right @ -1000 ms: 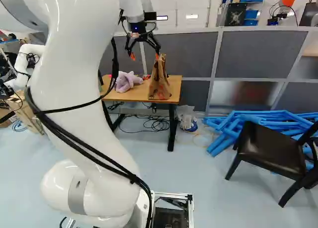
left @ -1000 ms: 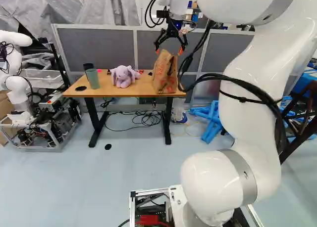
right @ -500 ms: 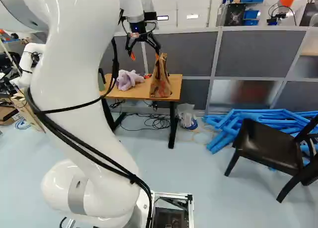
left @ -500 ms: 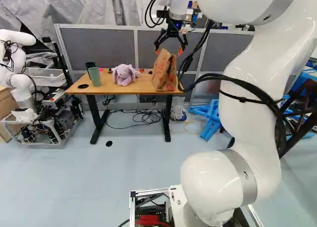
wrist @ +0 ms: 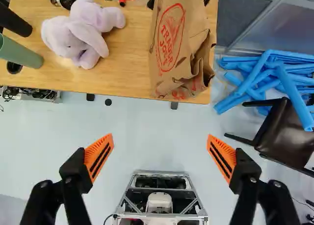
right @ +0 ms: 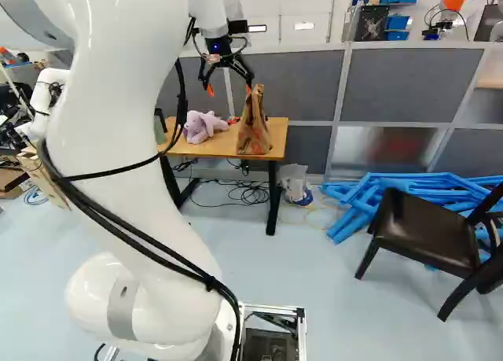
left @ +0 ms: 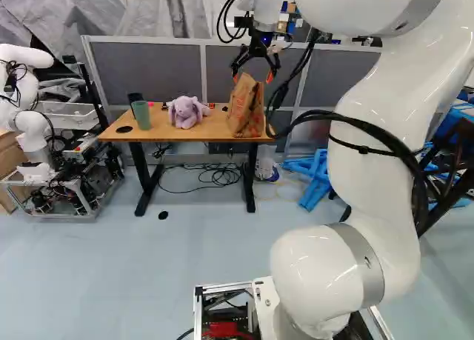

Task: Pick up the bag on the ground and place it on the table

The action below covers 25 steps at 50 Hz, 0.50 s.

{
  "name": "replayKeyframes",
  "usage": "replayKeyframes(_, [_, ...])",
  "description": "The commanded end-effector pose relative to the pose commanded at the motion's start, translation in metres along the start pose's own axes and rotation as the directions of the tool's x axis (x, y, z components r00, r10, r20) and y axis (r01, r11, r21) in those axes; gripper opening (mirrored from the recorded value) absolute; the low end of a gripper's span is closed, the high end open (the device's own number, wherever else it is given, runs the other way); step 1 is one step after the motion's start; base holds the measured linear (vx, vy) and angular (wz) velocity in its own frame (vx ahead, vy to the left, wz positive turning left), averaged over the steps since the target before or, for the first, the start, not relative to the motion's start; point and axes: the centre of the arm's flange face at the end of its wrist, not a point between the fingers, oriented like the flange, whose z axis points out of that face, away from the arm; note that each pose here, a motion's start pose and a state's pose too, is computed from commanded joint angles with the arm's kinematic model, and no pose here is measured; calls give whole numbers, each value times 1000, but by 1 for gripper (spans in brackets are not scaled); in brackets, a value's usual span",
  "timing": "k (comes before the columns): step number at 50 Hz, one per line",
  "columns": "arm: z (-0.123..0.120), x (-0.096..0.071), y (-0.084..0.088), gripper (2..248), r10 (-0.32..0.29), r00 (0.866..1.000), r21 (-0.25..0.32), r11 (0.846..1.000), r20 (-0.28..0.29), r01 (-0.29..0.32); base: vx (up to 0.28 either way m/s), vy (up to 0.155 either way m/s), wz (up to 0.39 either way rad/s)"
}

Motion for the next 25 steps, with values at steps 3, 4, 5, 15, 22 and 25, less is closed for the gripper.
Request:
replayKeyframes(3, [1,-1,0,247,0,1000,0,1000,-4,0,0,0,0])
replayKeyframes(4, [2,-2,0,247,0,1000,0,1000,-6,0,0,0,0])
replayKeyframes(5, [3,-2,0,247,0,1000,0,1000,-7,0,0,0,0])
replayKeyframes(15, [9,-7,1,247,1,1000,0,1000,-26,-1,0,0,0])
replayKeyframes(22, [14,-12,1,247,1,999,-1,1000,-42,-1,0,0,0])
replayKeyframes(25, [17,-14,1,247,2,999,-1,1000,-49,-2,0,0,0])
